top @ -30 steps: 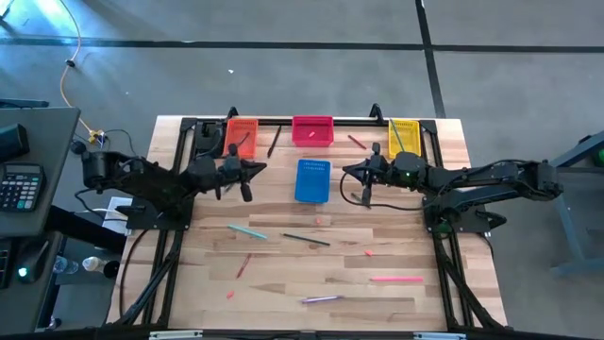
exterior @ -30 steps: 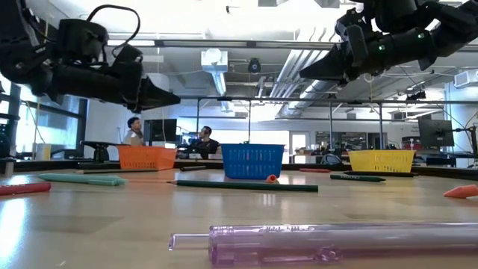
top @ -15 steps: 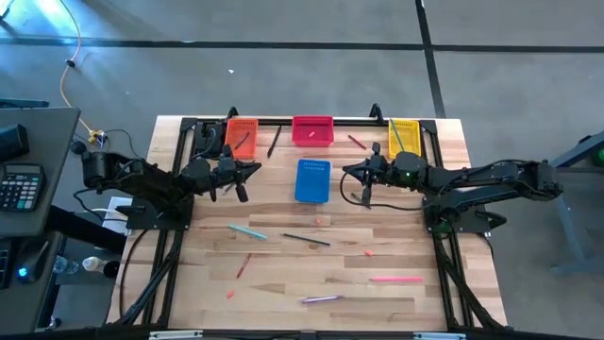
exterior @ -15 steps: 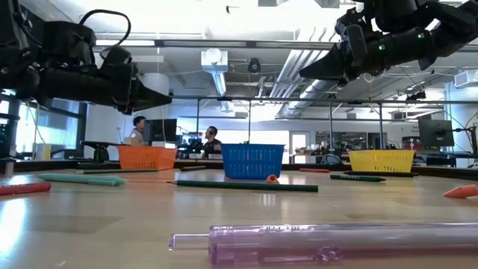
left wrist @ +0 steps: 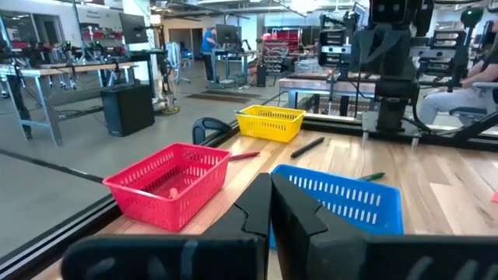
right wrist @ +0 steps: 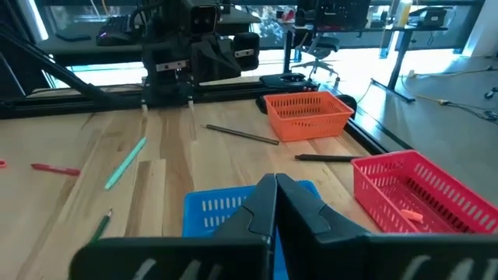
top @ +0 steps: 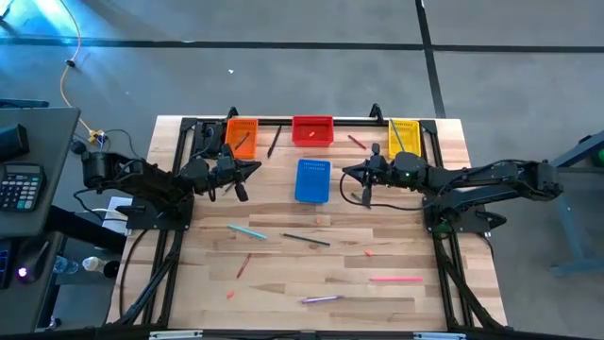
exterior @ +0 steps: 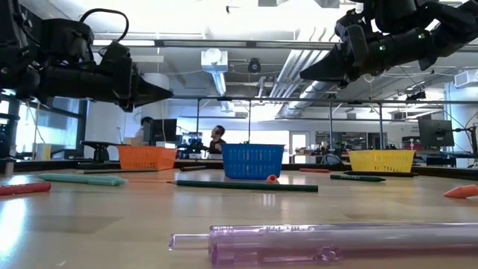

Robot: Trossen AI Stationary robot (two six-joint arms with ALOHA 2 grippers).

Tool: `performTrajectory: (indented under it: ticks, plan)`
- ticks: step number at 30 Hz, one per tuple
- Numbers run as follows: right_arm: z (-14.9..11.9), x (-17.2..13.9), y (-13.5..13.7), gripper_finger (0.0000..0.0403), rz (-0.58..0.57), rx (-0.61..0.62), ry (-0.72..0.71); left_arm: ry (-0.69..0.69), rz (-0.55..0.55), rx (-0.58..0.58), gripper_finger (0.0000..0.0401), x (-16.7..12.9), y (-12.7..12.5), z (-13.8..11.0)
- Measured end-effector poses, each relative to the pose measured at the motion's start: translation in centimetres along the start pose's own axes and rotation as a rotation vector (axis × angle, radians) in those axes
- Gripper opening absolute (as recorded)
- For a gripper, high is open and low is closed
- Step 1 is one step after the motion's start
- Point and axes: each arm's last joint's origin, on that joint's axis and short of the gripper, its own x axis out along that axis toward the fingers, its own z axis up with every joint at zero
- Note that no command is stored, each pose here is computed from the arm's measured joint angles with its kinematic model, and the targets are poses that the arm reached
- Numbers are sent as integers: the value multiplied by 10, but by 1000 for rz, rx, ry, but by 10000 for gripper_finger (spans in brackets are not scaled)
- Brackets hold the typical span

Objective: Sort crayons/erasers/pens/pencils in bins
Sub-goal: Put the black pen into the blue bin

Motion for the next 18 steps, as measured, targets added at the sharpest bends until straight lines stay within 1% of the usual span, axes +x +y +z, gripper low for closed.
performTrajectory:
  ticks: [3,5,10,15,18]
  plan:
    - [-1,0,0,0,-8,1,21,0,0,0,0,0,0,0]
    - [1,2,-1,0,-35,2,76,0,0,0,0,0,0,0]
    - [18,5,-5,0,-139,-15,254,0,0,0,0,0,0,0]
    - [42,4,-6,0,-151,-30,342,0,0,0,0,0,0,0]
    - [50,3,-6,0,-150,-35,370,0,3,0,0,0,0,0]
